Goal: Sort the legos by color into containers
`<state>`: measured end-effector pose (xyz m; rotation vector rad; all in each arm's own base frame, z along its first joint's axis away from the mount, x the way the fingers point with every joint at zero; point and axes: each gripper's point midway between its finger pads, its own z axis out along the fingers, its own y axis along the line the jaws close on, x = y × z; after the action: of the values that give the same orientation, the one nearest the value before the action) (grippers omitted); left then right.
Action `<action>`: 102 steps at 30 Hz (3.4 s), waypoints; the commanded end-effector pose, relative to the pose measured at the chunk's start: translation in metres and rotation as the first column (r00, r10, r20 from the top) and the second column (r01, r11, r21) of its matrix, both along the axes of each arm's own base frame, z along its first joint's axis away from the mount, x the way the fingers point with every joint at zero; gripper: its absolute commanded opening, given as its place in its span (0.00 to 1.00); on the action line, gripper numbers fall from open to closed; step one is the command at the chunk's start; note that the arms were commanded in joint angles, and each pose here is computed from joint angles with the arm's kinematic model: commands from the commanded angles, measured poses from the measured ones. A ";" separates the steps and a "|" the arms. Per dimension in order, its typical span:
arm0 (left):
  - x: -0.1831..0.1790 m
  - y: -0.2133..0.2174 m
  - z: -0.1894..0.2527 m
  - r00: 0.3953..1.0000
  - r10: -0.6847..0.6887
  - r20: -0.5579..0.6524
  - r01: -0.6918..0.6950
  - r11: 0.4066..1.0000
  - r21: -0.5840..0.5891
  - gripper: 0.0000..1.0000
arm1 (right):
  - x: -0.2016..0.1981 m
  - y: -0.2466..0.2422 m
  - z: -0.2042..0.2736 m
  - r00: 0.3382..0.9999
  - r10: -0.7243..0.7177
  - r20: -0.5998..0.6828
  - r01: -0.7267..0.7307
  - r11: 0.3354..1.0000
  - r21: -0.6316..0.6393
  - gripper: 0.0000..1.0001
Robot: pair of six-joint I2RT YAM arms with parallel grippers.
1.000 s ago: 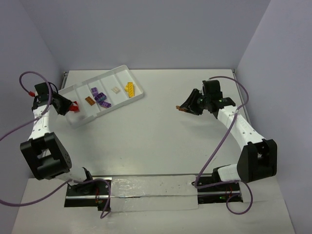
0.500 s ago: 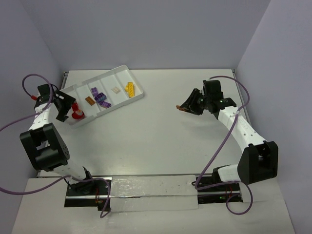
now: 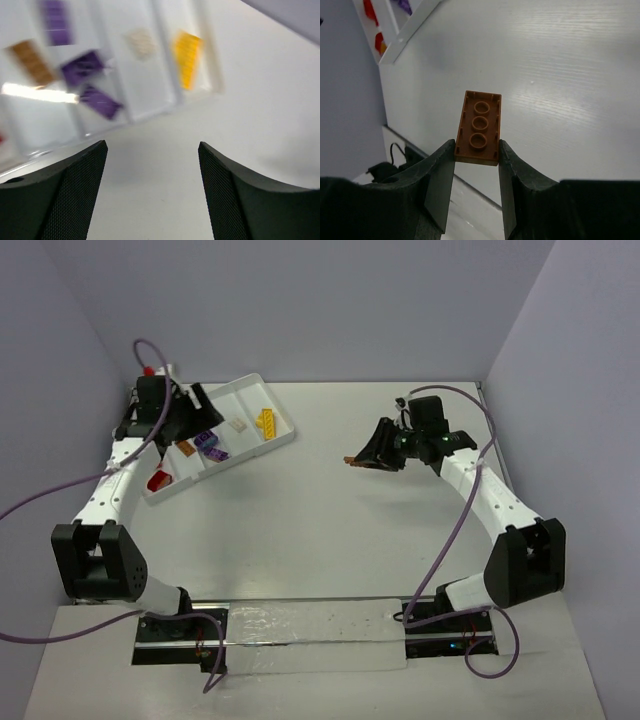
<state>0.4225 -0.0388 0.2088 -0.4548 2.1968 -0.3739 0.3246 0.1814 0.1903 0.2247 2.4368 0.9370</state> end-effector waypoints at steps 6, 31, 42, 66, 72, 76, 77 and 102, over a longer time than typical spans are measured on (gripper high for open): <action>-0.045 -0.153 0.019 0.730 -0.661 0.175 0.655 0.749 0.098 0.79 | -0.039 0.045 0.017 0.930 0.362 -0.059 -0.336 0.906 0.258 0.06; -0.123 -0.258 0.016 0.261 -0.923 0.283 0.856 0.356 0.374 0.81 | -0.060 0.071 0.015 0.836 0.545 -0.069 -0.464 0.767 0.443 0.09; -0.152 -0.275 0.008 0.102 -0.969 0.223 0.923 0.176 0.341 0.77 | -0.059 0.073 0.011 0.829 0.553 -0.082 -0.463 0.762 0.453 0.09; -0.169 -0.304 -0.005 0.040 -0.985 0.169 0.947 0.092 0.309 0.53 | -0.063 0.085 0.027 0.802 0.596 -0.046 -0.506 0.717 0.480 0.11; -0.172 -0.307 -0.007 0.030 -0.987 0.159 0.952 0.077 0.297 0.35 | -0.063 0.085 0.027 0.803 0.595 -0.045 -0.504 0.717 0.482 0.11; -0.172 -0.308 -0.008 0.022 -0.989 0.148 0.955 0.064 0.289 0.06 | -0.063 0.085 0.023 0.804 0.592 -0.053 -0.498 0.720 0.483 0.11; -0.172 -0.308 -0.008 0.022 -0.989 0.144 0.956 0.063 0.287 0.01 | -0.063 0.085 0.023 0.805 0.591 -0.055 -0.496 0.721 0.484 0.11; -0.159 -0.245 -0.010 0.388 -0.913 0.129 0.886 0.408 0.222 0.00 | 0.012 -0.017 0.024 0.999 0.026 -0.024 -0.023 0.995 0.097 0.89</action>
<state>0.2369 -0.3167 0.1637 1.2173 2.0119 -0.9228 0.3097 0.2140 0.1900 0.0972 2.5342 1.4328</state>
